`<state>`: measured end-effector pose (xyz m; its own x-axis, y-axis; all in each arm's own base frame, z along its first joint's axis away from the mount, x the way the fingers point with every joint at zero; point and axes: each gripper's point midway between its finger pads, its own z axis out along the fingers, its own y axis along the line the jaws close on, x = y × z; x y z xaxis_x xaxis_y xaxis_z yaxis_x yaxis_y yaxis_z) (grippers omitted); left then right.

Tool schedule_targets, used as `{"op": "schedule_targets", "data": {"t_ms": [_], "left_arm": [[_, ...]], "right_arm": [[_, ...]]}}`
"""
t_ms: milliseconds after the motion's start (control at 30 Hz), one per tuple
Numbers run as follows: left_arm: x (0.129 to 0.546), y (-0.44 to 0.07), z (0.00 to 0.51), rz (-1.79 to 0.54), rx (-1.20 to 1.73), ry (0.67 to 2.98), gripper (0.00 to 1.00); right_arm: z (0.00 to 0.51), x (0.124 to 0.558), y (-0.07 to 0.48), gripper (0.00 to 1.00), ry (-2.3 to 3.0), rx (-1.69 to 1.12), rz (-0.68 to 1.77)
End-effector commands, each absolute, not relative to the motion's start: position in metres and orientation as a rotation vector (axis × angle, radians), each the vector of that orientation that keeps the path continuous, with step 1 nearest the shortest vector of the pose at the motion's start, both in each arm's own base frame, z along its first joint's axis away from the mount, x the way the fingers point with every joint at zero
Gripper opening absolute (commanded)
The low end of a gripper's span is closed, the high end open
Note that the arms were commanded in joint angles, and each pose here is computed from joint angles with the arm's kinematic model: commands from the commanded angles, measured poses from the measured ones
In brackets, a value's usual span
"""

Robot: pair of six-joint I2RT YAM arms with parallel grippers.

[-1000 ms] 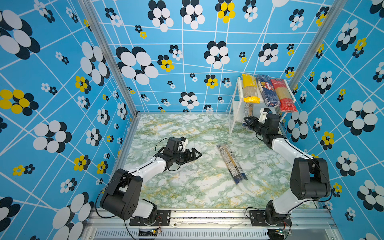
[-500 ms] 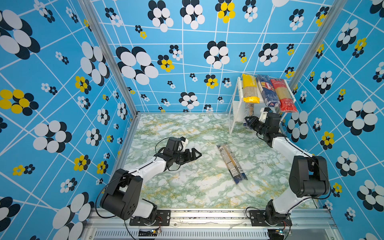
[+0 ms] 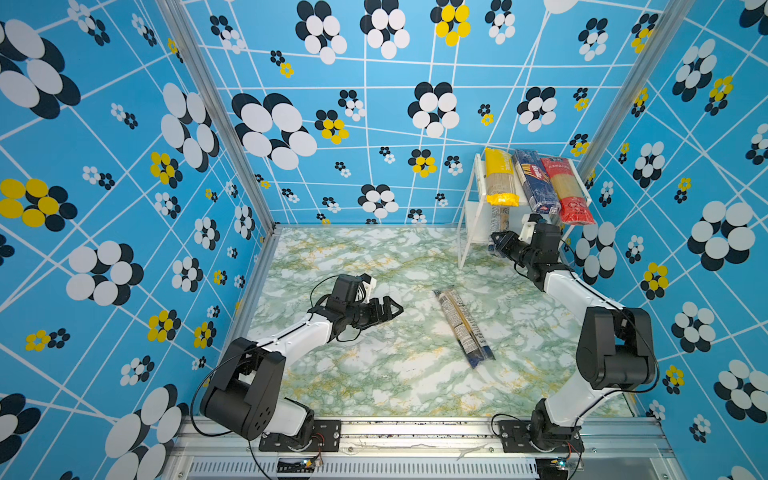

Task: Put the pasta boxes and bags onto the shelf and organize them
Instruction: 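Set the clear spaghetti bag upright on the lower tier and open the right gripper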

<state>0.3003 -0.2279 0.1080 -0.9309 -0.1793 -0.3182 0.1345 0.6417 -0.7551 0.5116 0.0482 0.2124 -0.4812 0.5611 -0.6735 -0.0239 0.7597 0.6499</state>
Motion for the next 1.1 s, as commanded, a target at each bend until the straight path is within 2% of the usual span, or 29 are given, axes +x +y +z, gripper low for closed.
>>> {"op": "schedule_targets", "data": {"t_ms": [0,300,633,1067], "left_arm": [[0.299,-0.224,0.112,-1.185,-0.018,2.492,0.99],[0.3,-0.224,0.112,-1.185,-0.019,2.49,0.99],[0.3,-0.223,0.112,-1.186,-0.023,2.49,0.99],[0.299,-0.223,0.117,-1.192,-0.021,2.478,0.99]], "right_arm": [[0.283,0.527,0.046,0.37,1.753,0.274,0.73],[0.276,0.523,0.045,0.47,1.776,0.267,0.718],[0.267,0.512,0.046,0.53,1.809,0.236,0.691],[0.245,0.449,0.043,0.66,1.93,0.192,0.58]]}}
